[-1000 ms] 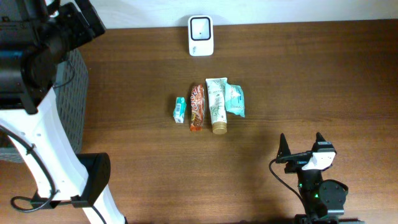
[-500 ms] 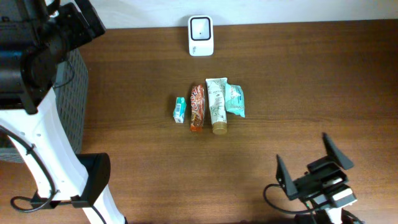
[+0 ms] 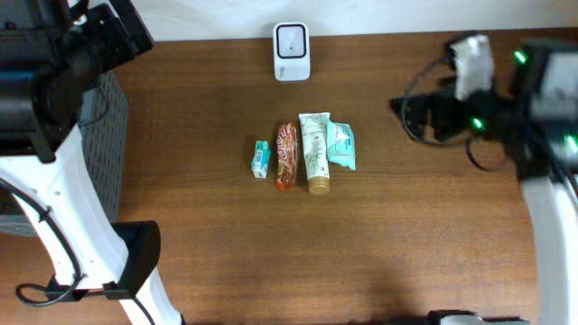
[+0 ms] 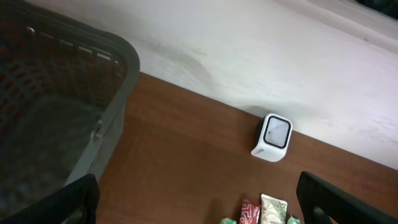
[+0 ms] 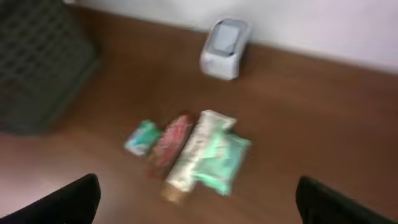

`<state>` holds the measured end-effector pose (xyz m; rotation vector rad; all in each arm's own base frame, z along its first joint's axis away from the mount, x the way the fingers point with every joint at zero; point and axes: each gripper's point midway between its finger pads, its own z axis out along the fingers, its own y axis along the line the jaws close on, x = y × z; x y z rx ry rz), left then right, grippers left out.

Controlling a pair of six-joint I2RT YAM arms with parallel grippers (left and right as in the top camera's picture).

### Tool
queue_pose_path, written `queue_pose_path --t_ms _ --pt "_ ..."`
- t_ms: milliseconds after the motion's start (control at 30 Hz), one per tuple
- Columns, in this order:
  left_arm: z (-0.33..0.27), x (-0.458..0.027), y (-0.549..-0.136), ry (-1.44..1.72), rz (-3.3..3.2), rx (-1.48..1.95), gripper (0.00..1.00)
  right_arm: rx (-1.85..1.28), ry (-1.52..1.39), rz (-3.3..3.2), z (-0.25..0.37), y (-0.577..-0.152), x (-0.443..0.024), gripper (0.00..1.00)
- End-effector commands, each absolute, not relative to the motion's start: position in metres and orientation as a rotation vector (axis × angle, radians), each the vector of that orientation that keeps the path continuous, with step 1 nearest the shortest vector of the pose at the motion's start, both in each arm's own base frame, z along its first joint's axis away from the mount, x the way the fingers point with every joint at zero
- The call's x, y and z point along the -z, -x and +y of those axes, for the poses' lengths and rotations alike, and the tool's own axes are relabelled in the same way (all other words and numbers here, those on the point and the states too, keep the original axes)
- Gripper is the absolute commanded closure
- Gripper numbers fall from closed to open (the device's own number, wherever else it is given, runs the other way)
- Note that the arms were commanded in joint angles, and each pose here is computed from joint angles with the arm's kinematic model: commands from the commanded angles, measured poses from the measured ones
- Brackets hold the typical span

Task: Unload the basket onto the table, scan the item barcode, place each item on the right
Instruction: 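Raise the left arm aside and reach the right gripper to the wipes pack, then grasp the wipes pack with the right gripper and lift it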

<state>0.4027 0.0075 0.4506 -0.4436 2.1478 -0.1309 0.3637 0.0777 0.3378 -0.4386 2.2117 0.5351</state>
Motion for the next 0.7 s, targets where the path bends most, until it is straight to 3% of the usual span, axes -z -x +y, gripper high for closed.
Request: queue_pose_path --t_ms 0,100,233,367,433,567,667 --pt "0.008 -0.451 -0.402 0.427 2.148 0.121 0.01 -1.142 0.513 2.184 0.133 -0.373 -0.32 0.02" --pt "0.008 -0.451 -0.402 0.427 2.148 0.121 0.01 -1.236 0.465 2.298 0.14 -0.397 -0.268 0.02" --pt "0.008 -0.451 -0.402 0.427 2.148 0.121 0.01 -0.568 0.002 2.767 0.094 -0.428 -0.163 0.02" --pt "0.008 -0.451 -0.402 0.427 2.148 0.121 0.01 -0.495 -0.015 2.824 0.088 -0.442 -0.122 0.01" --pt "0.008 -0.451 -0.402 0.428 2.148 0.12 0.01 -0.503 -0.065 2.882 0.07 -0.447 -0.089 0.17" --pt "0.008 -0.451 -0.402 0.427 2.148 0.121 0.01 -0.962 0.157 2.867 0.107 -0.438 -0.053 0.27" --pt "0.008 -0.451 -0.402 0.427 2.148 0.121 0.01 -1.045 0.167 2.869 0.12 -0.438 -0.035 0.47"
